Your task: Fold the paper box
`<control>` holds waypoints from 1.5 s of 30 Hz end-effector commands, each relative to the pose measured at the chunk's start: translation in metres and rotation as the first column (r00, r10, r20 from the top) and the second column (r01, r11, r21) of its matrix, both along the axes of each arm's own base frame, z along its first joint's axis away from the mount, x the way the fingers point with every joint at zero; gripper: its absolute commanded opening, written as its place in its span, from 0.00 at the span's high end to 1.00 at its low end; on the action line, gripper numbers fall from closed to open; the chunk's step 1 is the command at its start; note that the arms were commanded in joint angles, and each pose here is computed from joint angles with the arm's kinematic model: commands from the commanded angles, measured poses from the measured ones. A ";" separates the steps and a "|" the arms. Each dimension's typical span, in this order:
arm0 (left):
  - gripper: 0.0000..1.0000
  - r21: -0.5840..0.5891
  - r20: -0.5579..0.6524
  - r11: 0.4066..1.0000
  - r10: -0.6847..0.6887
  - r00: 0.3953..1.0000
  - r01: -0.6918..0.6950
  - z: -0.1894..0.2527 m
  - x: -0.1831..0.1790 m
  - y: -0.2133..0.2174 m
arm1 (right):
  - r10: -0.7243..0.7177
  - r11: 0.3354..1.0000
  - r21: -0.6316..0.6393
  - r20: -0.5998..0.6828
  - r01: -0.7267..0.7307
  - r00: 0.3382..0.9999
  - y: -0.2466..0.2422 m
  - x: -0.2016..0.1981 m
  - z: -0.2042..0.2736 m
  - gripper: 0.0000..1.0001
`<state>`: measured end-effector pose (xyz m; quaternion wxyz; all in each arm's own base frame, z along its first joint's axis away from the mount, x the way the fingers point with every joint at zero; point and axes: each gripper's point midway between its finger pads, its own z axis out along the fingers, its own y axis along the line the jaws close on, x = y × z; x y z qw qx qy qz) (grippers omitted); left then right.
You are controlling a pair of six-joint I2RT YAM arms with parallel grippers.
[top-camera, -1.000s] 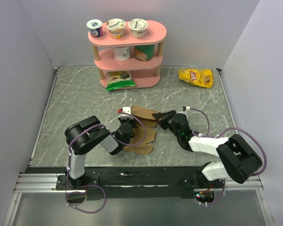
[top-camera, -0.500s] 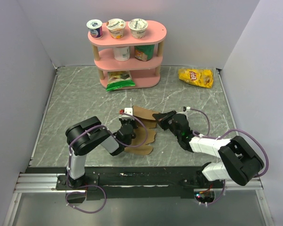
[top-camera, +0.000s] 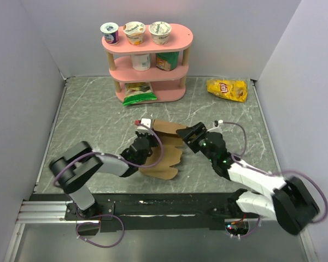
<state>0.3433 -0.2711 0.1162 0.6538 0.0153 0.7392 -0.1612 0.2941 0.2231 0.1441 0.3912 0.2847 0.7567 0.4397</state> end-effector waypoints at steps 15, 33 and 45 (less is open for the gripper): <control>0.74 0.097 -0.253 0.928 -0.327 0.911 0.360 0.011 -0.047 0.001 | 0.288 0.930 -0.270 0.115 -0.249 0.951 -0.038 -0.096 0.100 0.01; 0.73 0.226 -0.200 0.956 -0.140 0.970 0.185 0.004 -0.049 0.031 | 0.354 0.923 -0.156 -0.013 -0.351 0.935 0.012 -0.065 0.048 0.15; 0.73 0.268 -0.180 0.953 -0.096 0.979 0.143 -0.003 -0.052 0.035 | 0.372 0.922 -0.106 -0.027 -0.373 0.928 0.031 -0.052 0.039 0.23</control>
